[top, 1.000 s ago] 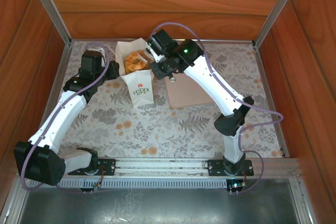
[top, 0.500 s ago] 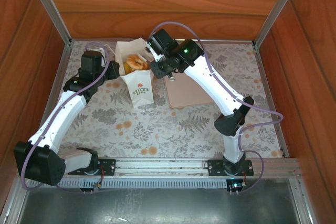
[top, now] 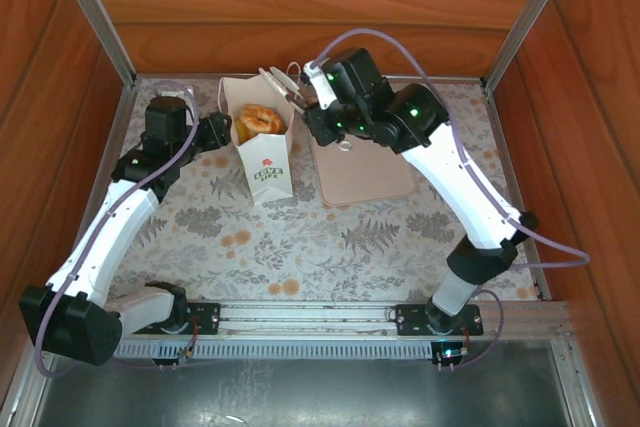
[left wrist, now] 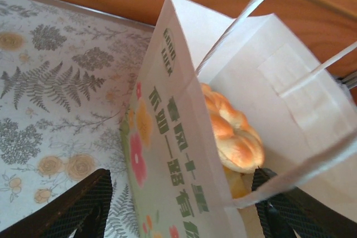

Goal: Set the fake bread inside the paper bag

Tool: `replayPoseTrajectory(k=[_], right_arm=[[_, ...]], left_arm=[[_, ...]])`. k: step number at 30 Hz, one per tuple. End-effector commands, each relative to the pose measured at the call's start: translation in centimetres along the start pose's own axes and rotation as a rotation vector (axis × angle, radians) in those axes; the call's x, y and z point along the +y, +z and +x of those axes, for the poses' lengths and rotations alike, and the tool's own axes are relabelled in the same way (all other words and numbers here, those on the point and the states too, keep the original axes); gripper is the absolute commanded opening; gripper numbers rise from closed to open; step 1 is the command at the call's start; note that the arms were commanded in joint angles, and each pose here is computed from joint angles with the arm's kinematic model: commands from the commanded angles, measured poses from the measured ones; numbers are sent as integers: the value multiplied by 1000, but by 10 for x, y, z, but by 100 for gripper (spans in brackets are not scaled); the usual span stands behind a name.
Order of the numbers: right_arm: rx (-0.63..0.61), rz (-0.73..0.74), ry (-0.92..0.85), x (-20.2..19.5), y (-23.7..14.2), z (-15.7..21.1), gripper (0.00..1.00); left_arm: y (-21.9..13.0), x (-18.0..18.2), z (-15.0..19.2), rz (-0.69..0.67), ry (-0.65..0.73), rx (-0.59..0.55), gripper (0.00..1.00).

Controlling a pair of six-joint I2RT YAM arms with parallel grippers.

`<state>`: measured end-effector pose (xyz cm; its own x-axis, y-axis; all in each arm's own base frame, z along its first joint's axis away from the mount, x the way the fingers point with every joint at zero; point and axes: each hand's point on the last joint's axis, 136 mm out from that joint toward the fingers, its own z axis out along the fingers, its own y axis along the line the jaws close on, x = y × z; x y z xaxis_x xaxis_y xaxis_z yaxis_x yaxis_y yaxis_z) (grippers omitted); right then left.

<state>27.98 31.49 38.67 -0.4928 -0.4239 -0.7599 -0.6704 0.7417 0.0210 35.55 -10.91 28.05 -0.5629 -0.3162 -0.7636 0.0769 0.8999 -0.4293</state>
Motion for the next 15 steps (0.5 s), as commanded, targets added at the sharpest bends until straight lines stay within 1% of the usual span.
replayPoseTrajectory(k=[1,7,12,15], right_arm=[[-94,-29,19,5,-22,-13,37],[-129,59,51,-16,-47,1,36],[-121,151,93,-36,-60,27,36],[-126,176,127,-43,-66,42,36]], left_arm=[[-17,-14,-14,55,-29,-31,74],[-42,-18,-24,77,-36,-100,83],[-63,-11,-26,46,-23,-156,88],[-72,-3,-22,18,-21,-180,90]])
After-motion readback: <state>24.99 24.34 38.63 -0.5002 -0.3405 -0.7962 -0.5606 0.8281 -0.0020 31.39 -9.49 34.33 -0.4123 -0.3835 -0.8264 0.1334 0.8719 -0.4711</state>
